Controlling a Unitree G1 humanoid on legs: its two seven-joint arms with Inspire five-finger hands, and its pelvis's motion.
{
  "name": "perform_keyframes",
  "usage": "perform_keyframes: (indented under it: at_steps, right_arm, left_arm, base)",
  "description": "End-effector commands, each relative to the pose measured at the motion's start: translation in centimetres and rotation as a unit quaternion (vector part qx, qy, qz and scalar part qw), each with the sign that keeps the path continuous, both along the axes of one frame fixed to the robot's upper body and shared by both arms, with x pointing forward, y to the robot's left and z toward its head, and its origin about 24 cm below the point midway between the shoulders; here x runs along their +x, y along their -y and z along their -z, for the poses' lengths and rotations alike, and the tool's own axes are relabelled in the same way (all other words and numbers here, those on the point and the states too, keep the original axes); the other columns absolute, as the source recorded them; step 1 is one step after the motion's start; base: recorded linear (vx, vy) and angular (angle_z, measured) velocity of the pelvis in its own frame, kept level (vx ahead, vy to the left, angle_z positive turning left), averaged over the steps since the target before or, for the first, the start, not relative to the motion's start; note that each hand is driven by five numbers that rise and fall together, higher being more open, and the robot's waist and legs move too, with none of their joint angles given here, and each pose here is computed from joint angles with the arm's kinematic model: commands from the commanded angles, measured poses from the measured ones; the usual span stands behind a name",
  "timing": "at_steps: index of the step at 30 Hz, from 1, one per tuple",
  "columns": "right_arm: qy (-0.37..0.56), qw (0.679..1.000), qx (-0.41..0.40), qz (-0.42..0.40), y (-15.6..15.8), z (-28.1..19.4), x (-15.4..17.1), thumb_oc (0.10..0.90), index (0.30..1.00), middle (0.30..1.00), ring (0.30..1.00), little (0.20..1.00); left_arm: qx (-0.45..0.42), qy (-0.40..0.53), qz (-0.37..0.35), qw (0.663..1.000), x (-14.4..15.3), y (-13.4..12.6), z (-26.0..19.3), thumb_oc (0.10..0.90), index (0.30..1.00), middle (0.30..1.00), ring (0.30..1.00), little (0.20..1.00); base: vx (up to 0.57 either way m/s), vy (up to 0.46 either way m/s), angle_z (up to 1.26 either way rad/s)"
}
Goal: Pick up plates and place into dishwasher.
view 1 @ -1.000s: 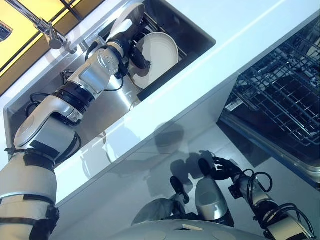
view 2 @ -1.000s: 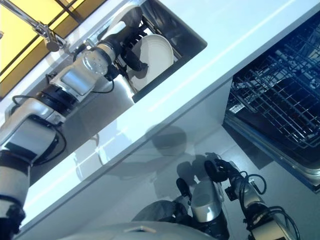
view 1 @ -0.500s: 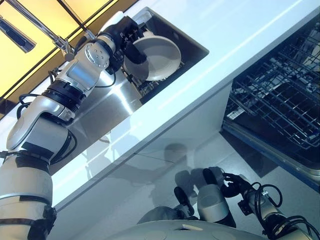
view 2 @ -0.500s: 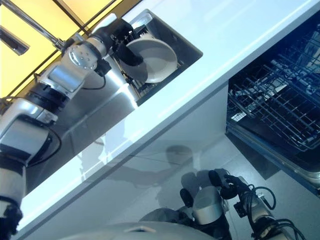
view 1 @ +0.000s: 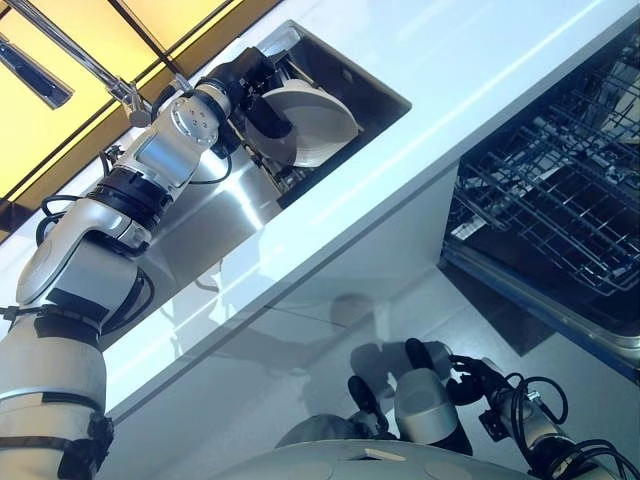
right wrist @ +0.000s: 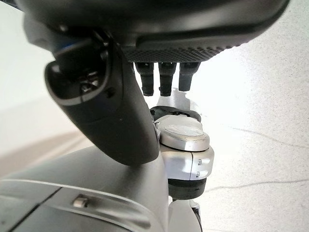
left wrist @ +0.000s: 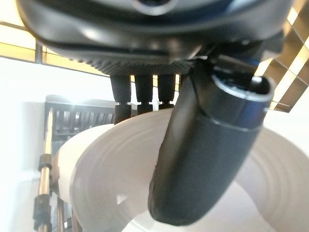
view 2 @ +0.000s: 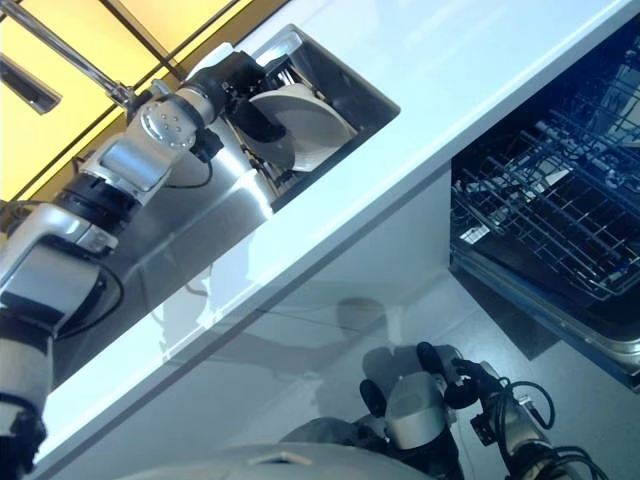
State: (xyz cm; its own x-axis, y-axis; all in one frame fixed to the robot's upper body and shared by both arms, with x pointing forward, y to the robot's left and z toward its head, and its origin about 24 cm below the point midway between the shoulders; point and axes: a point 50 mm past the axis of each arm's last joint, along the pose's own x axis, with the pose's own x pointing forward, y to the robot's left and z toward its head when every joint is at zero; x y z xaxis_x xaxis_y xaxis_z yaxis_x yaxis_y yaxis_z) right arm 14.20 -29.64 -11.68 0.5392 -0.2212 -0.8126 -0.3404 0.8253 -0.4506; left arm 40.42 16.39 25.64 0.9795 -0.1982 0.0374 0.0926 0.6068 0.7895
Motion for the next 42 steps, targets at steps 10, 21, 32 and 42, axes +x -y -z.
perform_keyframes:
  at_steps: [10, 21, 32, 42]
  right_arm:
    - [-0.024, 0.997, 0.067, -0.01, -4.0, 2.5, -4.1, 0.8, 0.9, 0.9, 0.9, 0.9]
    - [0.087, 0.976, 0.197, -0.004, -7.1, 0.5, 0.4, 0.8, 0.9, 0.9, 0.9, 0.9]
    - [0.225, 0.914, 0.332, -0.067, -11.5, -4.9, 4.6, 0.8, 0.9, 0.9, 0.9, 0.9]
    - [0.292, 0.878, 0.372, -0.07, -10.4, -7.8, 5.4, 0.8, 0.9, 0.9, 0.9, 0.9]
  left_arm:
    - [-0.059, 0.077, 0.024, 0.995, -0.9, -0.6, -2.8, 0.1, 0.3, 0.3, 0.3, 0.2]
    - [-0.06, 0.131, 0.037, 0.989, -2.1, -1.1, -4.9, 0.1, 0.3, 0.3, 0.3, 0.2]
    - [-0.046, 0.177, 0.052, 0.982, -4.0, -3.5, -9.0, 0.1, 0.3, 0.3, 0.3, 0.2]
    - [-0.062, 0.186, 0.071, 0.978, -5.1, -5.3, -10.0, 0.1, 0.3, 0.3, 0.3, 0.2]
  base:
    - [-0.02, 0.003, 0.03]
    - [-0.05, 0.006, 0.04]
    - [-0.07, -0.025, 0.05]
    - [-0.07, 0.015, 0.02]
